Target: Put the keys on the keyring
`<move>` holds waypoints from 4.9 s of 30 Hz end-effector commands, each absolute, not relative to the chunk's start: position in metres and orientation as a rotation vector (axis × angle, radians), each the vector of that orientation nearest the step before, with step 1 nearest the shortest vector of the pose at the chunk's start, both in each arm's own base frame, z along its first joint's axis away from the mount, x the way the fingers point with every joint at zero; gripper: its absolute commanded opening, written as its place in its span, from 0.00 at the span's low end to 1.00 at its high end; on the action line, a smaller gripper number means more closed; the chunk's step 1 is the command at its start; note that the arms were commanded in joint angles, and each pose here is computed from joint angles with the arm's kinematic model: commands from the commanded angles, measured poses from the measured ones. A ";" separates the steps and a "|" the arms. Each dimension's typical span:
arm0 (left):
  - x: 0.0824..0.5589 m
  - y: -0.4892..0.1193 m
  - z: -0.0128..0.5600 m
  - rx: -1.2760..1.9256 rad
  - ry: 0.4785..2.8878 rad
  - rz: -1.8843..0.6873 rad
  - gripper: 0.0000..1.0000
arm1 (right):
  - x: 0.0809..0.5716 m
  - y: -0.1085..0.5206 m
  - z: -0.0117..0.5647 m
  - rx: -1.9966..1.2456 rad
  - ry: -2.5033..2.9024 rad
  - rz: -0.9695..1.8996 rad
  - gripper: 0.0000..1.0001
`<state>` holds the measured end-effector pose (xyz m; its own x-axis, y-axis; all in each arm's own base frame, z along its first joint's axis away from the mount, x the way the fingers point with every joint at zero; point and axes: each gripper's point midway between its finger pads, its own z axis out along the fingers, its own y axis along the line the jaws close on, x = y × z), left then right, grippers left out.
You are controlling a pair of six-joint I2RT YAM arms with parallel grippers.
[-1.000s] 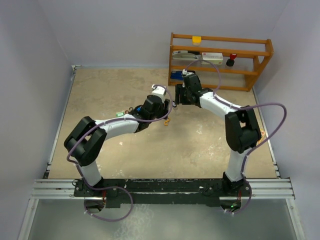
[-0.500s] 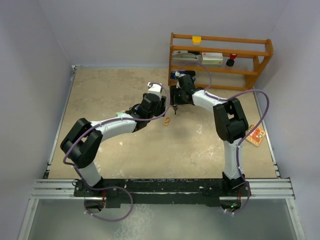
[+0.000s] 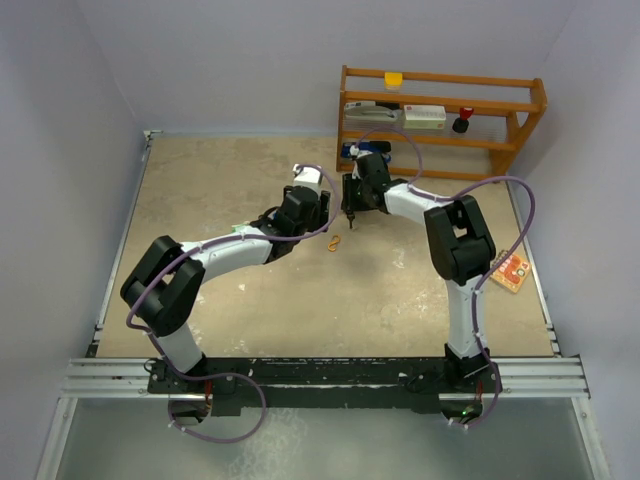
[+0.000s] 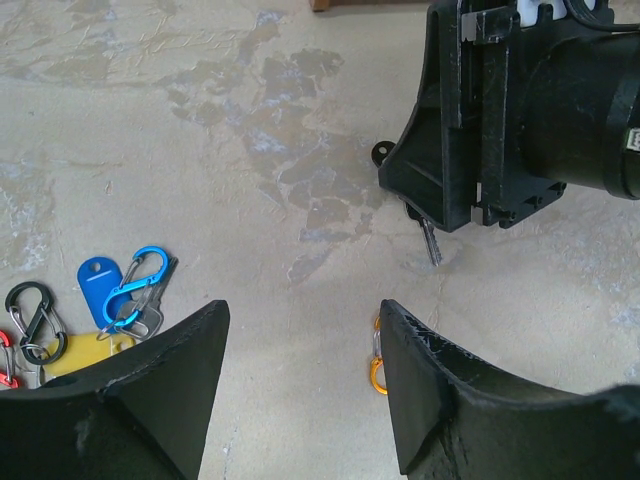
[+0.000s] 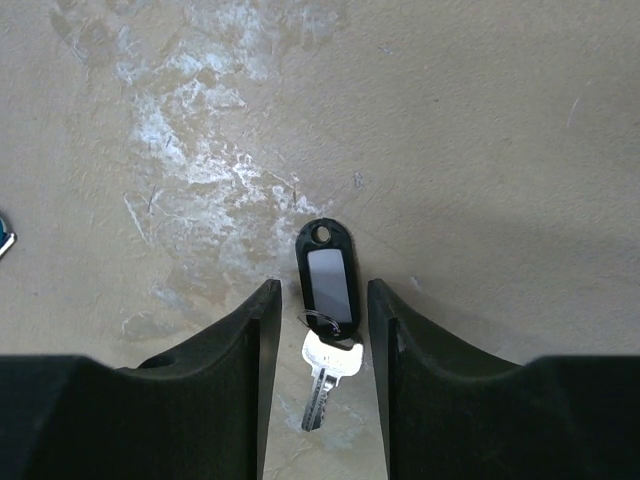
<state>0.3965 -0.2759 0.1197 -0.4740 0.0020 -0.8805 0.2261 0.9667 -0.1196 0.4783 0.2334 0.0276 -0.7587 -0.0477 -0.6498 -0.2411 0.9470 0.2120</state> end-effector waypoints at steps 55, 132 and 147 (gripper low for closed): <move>0.404 -0.271 0.141 0.127 2.000 -0.263 0.58 | 0.444 0.240 0.053 -0.288 2.355 0.422 0.29; 0.403 -0.280 0.136 0.140 2.007 -0.302 0.58 | 0.423 0.226 0.122 -0.247 2.174 0.459 0.00; 0.398 -0.307 0.100 0.164 2.064 -0.406 0.56 | 0.414 0.193 0.161 -0.160 2.095 0.327 0.00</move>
<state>0.3979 -0.2899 0.0976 -0.5078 -0.0112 -0.8614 0.2546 0.9533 -0.1624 0.4132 0.2053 0.1358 -0.5748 -0.0045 -0.8183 -0.2874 0.9374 0.1967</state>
